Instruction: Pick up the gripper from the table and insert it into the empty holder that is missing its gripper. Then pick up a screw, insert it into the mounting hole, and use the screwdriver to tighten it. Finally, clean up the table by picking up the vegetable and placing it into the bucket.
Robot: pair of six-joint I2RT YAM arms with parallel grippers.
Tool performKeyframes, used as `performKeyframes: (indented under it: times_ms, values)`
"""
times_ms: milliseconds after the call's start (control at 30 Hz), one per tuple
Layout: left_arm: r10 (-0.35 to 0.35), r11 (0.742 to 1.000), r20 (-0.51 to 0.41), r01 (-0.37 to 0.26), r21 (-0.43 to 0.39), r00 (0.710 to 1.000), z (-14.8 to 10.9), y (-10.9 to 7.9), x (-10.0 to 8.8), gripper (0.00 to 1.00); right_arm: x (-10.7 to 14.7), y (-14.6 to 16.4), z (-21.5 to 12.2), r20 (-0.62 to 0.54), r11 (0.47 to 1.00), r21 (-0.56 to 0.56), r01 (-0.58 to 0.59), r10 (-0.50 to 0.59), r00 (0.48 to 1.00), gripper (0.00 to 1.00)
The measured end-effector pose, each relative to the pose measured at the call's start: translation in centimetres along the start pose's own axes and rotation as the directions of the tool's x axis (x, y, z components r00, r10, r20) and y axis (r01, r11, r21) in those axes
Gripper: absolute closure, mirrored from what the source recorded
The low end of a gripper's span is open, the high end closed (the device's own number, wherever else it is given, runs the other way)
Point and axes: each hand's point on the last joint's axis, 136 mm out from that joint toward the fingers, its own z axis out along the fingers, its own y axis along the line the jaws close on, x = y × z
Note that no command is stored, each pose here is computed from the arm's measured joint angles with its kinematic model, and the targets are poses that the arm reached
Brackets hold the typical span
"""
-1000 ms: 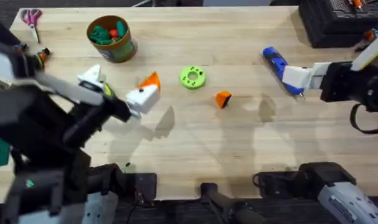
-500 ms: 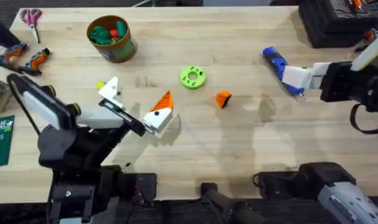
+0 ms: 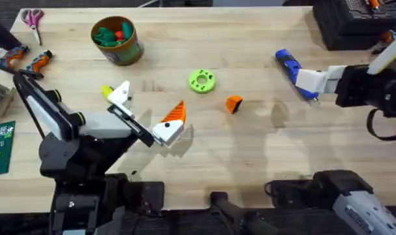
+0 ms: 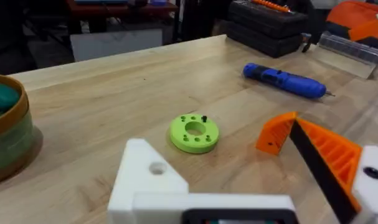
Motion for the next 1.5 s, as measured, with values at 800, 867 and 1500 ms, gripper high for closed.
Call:
performKeyframes:
  times_ms: [800,867,1500]
  values:
    - [0.005,0.994,-0.013,-0.003,0.107,1.000,0.2,-2.1,0.4,0.015,0.0,0.0,0.0,0.000,1.000,0.000,0.000,0.000,1.000,0.008]
    - [0.004,0.994,-0.014,-0.003,0.107,1.000,0.2,-2.1,0.4,0.015,0.0,0.0,0.0,0.000,1.000,0.000,0.000,0.000,1.000,0.008]
    - [0.011,0.992,-0.016,-0.009,0.127,1.000,0.2,-2.4,0.5,0.015,-0.2,0.0,0.0,0.008,1.000,0.000,0.000,0.000,1.000,0.008]
